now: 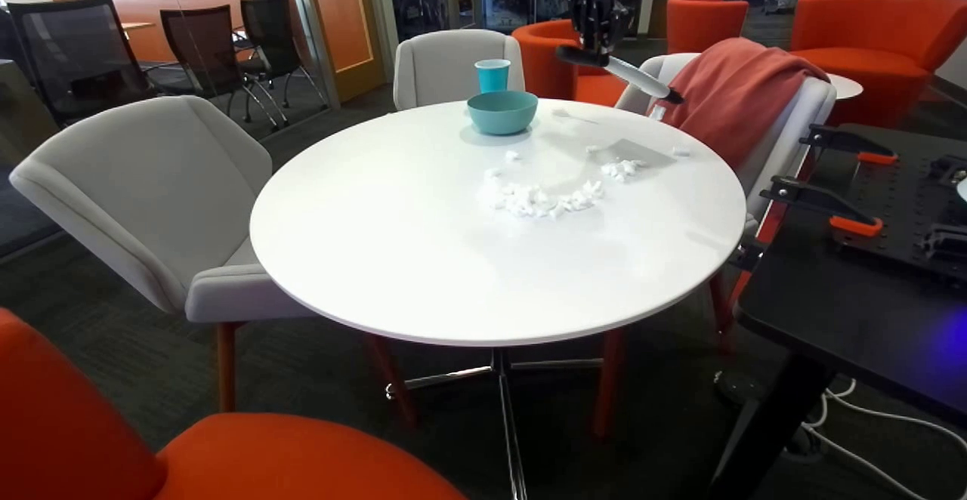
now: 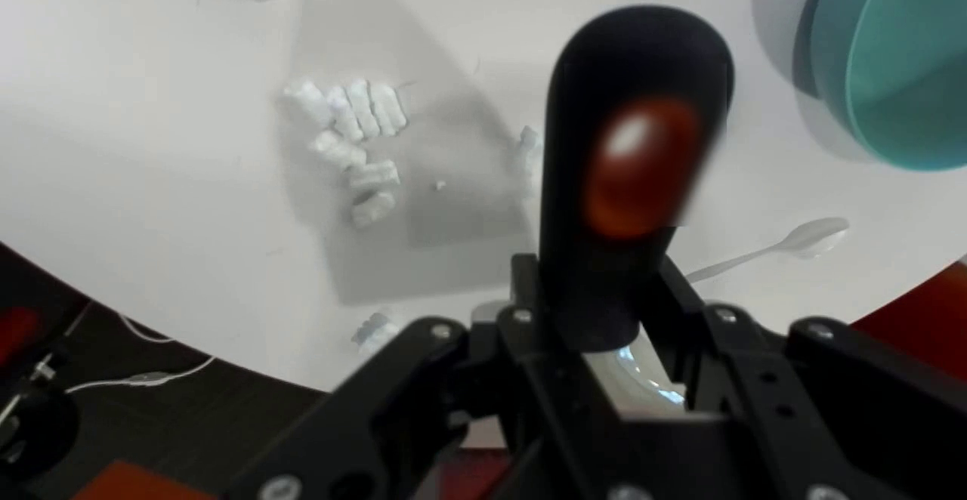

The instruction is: Use the brush to move the white objects on the table to the left

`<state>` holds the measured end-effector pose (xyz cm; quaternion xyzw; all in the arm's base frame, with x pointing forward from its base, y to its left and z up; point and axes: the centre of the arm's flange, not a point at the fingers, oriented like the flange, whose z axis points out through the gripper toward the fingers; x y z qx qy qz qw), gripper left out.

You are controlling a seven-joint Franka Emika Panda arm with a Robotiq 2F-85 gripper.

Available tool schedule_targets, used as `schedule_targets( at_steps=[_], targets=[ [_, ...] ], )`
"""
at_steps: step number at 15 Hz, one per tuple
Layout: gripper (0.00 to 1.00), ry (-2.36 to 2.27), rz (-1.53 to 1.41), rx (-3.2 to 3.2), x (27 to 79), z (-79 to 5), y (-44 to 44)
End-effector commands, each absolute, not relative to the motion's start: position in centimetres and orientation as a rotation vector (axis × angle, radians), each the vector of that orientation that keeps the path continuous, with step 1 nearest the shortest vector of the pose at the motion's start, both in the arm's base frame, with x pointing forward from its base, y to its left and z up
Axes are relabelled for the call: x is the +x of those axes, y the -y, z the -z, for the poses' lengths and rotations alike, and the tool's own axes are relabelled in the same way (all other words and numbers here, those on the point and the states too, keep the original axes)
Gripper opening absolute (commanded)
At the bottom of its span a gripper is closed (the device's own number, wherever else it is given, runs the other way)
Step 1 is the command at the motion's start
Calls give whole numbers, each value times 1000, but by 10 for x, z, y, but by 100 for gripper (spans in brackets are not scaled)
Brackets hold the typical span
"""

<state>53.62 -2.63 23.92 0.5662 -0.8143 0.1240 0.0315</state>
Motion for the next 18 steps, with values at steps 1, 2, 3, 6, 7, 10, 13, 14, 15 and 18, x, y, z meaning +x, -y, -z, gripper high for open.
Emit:
schedule_targets(
  at_steps=[1, 2, 3, 6, 7, 10, 13, 14, 15, 18],
  targets=[
    [12, 2546, -284, 1642, 539, -222, 55],
    [12, 2552, -257, 1622, 539, -214, 59],
    [12, 2555, -232, 1612, 539, -207, 62],
    [12, 2574, -182, 1585, 539, -190, 63],
    [12, 2581, -171, 1581, 539, -186, 61],
    [12, 2608, -144, 1574, 539, -176, 55],
    [12, 2621, -109, 1610, 538, -170, 46],
    [12, 2622, -94, 1637, 538, -168, 42],
    [12, 2621, -77, 1678, 537, -168, 36],
    [12, 2600, -37, 1816, 535, -171, 15]
  ],
)
